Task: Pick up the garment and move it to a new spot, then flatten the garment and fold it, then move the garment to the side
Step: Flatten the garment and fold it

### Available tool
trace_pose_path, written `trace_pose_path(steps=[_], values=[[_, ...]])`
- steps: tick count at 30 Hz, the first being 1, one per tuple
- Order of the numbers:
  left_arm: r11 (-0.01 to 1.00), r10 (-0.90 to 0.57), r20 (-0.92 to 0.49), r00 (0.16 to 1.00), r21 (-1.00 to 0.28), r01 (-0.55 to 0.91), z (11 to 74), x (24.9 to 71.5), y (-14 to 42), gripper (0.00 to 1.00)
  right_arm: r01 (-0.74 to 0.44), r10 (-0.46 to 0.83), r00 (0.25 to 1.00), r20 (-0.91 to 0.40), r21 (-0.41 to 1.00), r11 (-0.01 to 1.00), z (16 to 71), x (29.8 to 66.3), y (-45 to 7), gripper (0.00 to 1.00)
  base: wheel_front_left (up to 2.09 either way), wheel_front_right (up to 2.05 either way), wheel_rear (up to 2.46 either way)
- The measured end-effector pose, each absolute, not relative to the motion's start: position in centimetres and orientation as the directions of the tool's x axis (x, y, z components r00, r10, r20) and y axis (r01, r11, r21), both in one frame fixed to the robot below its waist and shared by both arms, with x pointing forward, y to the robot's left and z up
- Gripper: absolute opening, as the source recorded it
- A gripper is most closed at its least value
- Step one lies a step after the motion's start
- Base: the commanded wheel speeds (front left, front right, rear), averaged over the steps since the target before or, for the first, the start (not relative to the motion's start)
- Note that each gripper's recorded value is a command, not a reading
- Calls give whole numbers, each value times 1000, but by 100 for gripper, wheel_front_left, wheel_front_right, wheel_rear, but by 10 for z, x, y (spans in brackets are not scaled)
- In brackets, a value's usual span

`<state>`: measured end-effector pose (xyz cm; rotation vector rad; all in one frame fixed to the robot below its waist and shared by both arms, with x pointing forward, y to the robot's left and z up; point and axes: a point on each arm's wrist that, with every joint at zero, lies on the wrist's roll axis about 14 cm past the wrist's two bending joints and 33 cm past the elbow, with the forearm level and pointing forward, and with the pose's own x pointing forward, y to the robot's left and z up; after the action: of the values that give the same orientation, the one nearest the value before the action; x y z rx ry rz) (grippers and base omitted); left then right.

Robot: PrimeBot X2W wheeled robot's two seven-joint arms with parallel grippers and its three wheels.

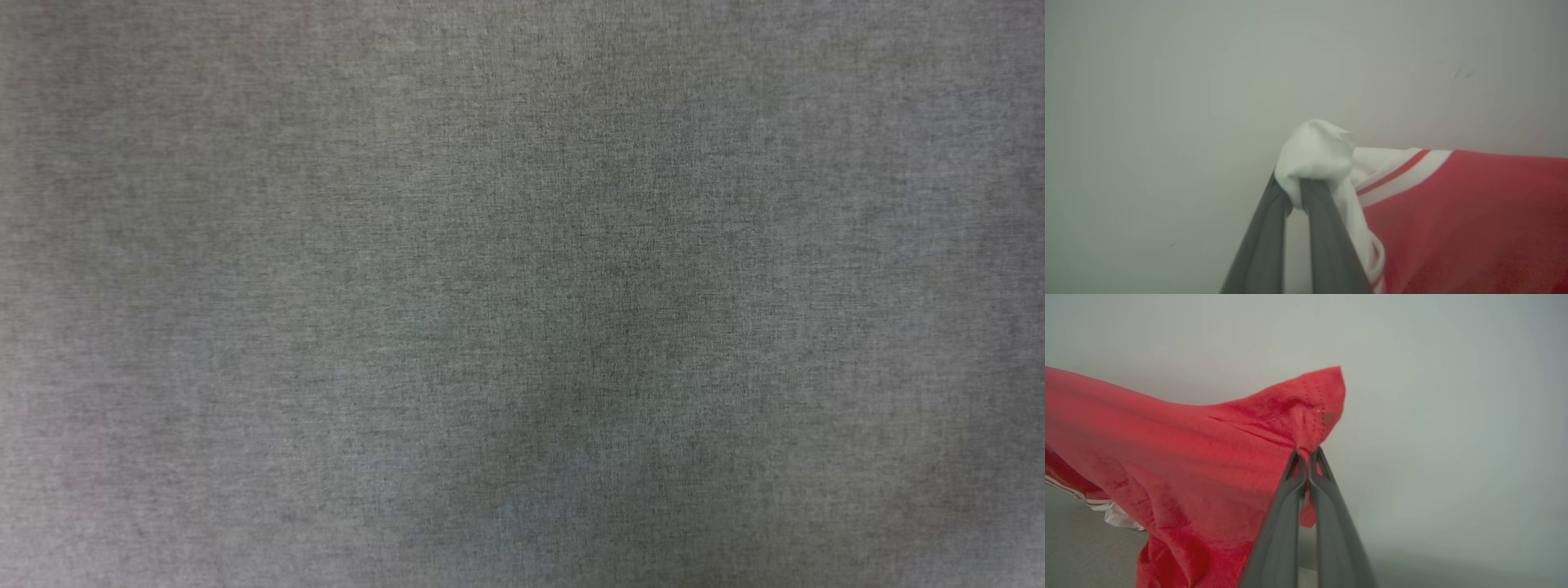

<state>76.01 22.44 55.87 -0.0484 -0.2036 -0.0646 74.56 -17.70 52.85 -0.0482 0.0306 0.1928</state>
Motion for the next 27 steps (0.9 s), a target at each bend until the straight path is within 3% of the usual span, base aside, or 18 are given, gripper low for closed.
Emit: trace_pose_path(steps=[10,16,27], values=[[993,-40,62,997,-113,47,503,701,237,0,-223,225,954,-199,31,974,461,687,-171,0,0,0,0],[986,-26,-39,999,-167,19,462,626,242,0,-231,243,929,-280,78,970,434,623,-173,0,0,0,0],[987,21,-202,979,-150,-52,424,467,248,0,-205,254,876,-411,161,966,419,484,-184,0,0,0,0]])
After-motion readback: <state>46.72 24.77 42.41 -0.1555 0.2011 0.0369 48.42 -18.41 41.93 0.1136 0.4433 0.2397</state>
